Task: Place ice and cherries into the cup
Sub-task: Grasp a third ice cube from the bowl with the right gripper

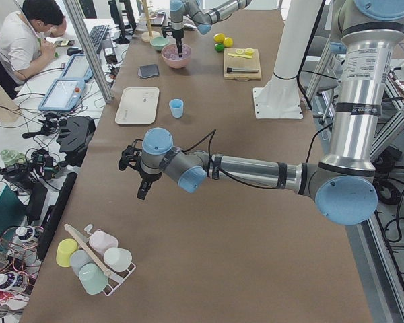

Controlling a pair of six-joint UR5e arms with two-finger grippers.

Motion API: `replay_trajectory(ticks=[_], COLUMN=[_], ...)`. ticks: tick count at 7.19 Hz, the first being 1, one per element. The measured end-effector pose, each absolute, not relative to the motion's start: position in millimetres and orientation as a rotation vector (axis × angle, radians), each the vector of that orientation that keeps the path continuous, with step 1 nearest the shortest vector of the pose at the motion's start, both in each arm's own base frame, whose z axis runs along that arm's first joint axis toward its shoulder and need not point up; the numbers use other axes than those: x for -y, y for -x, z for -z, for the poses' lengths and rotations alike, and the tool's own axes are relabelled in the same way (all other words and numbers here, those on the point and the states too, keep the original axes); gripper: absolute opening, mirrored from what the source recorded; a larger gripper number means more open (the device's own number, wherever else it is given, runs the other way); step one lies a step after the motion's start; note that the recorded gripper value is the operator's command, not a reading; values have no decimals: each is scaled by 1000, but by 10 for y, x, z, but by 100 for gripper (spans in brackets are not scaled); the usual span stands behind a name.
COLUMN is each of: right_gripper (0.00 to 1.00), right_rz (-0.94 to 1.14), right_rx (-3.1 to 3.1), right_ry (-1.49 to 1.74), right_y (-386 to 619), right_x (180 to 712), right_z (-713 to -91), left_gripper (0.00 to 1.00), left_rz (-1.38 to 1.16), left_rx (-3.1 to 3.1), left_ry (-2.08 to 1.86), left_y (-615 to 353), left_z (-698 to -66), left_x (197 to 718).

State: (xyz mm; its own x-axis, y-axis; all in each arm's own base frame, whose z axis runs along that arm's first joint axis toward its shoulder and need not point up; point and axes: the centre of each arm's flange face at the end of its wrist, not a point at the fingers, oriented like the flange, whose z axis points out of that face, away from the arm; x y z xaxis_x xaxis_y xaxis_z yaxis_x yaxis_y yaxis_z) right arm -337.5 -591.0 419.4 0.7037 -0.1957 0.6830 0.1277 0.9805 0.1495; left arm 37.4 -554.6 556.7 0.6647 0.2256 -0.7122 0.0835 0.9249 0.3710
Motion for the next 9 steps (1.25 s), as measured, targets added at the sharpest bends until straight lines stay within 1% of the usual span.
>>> replay_trajectory(ticks=[1,2,3,4,5,7,9], right_gripper=[47,34,30,22,17,0,0], right_rz=[181,182,181,181,180,178,177], right_rx=[769,767,764,761,758,754,781], right_ry=[-91,-91,-93,-96,-97,-98,-139], right_y=[3399,3407,3406,3403,3390,3356,3167], right_x=[5895,5889,5888,5886,5873,5840,5831], right_z=[-4198,-4205,-4214,-4218,-4236,-4267,-4050], left_gripper=[97,97,97,97,97,97,97], left_rz=[-82,-83,-83,-83,-84,-86,-86], left_rx=[-845,-846,-846,-846,-846,-847,-847], left_ry=[-392,-393,-393,-392,-393,-396,-398], left_y=[-376,-378,-379,-382,-385,-386,-384], left_z=[-5572,-5571,-5571,-5570,-5565,-5553,-5547], left_x=[5552,5556,5558,5559,5559,5551,5541])
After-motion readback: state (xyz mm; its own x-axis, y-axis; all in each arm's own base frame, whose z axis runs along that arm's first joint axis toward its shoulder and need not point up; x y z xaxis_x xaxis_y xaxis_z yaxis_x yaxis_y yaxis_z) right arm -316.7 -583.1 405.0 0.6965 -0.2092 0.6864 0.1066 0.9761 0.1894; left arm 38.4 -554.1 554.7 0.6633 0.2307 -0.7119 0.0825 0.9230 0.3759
